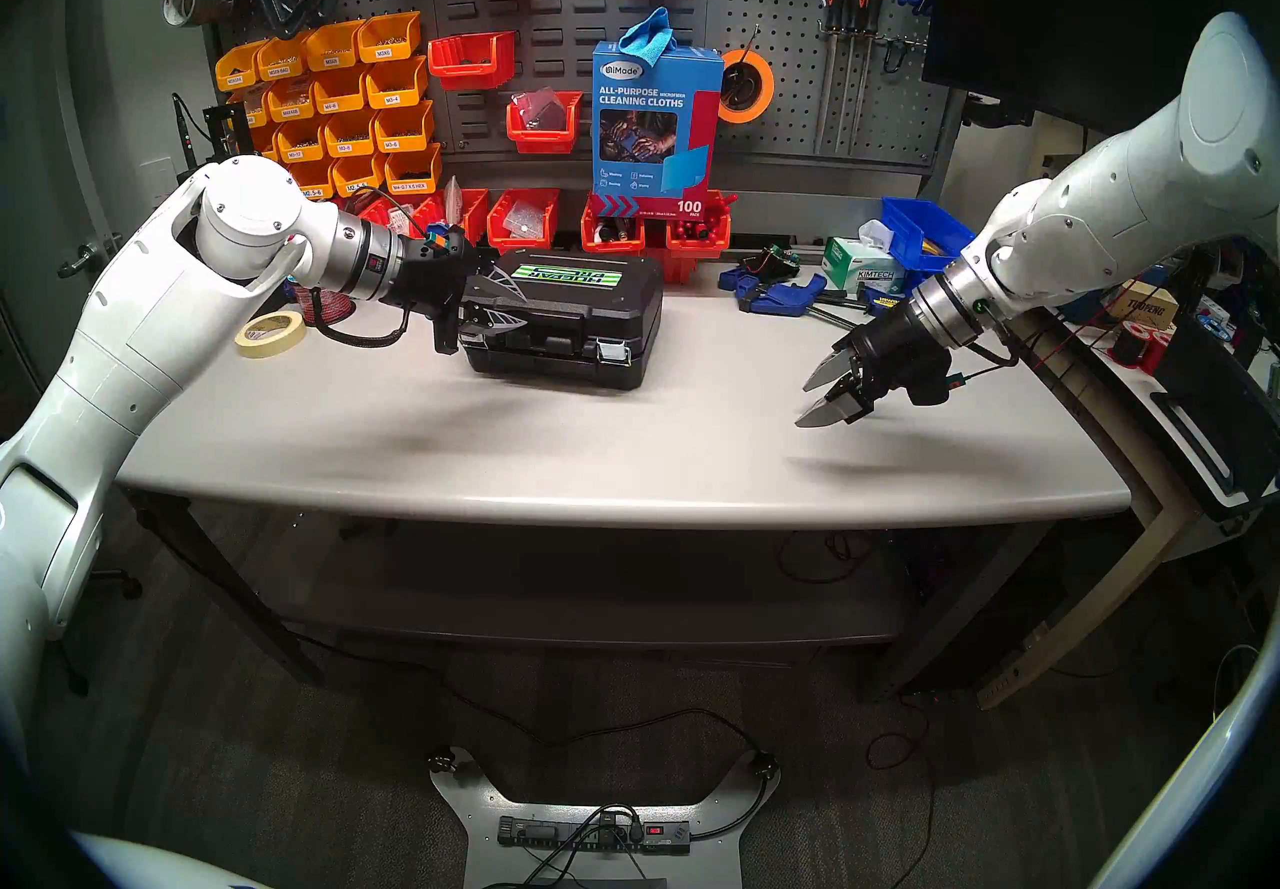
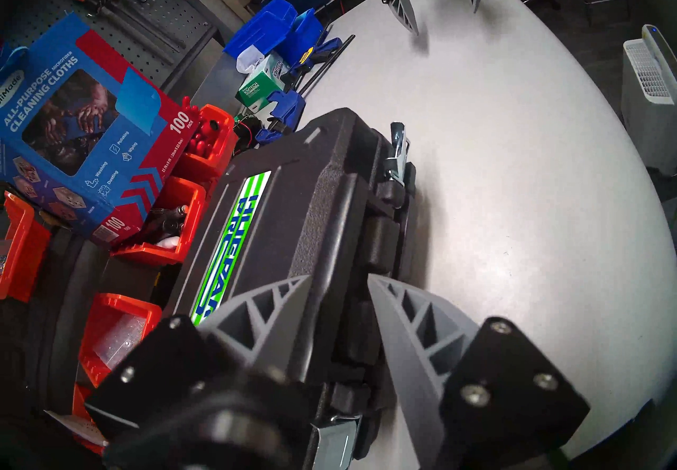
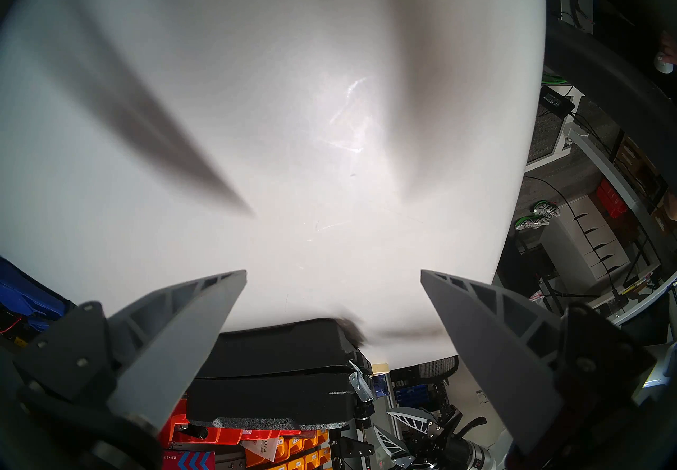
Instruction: Open the tool box
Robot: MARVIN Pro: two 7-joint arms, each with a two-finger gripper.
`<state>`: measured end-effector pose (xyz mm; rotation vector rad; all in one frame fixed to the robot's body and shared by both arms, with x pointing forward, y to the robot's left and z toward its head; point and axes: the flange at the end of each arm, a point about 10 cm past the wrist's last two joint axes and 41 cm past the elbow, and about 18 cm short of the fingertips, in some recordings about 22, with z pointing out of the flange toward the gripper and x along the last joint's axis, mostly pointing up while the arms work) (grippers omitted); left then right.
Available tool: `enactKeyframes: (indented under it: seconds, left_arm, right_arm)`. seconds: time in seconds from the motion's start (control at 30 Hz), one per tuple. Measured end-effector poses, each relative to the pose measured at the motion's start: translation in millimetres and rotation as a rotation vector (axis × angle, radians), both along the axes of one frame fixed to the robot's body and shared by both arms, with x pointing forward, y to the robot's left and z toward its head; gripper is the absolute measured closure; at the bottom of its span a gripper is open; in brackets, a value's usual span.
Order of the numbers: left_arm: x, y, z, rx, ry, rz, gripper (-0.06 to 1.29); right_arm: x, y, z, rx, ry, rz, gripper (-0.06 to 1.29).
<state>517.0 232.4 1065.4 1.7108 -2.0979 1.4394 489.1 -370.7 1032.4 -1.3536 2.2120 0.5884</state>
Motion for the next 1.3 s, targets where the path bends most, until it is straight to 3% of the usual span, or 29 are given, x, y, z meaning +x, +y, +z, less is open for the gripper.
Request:
enactKeyframes:
  seconds: [0.53, 0.9, 1.23, 1.27, 1.3]
  left_arm:
    - [20.6, -5, -18.9, 0.009, 0.041, 0.008, 0.71]
    - [18.9, -14, -33.5, 0.053, 0.095, -0.031, 0.72]
    - [17.5, -24, -41.9, 0.080, 0.111, -0.033, 0.93]
    - [18.3, -25, -42.3, 0.077, 0.111, -0.029, 1.10]
    - [18.9, -25, -42.5, 0.075, 0.111, -0.026, 1.13]
  right_arm:
    - [0.0, 0, 0.0, 0.000, 0.000, 0.000, 0.00]
    - [0.0, 0, -0.1, 0.000, 0.000, 0.000, 0.00]
    - [0.0, 0, 0.0, 0.000, 0.000, 0.000, 0.00]
    - [0.0, 0, 0.0, 0.000, 0.000, 0.000, 0.00]
    - [0.0, 0, 0.0, 0.000, 0.000, 0.000, 0.00]
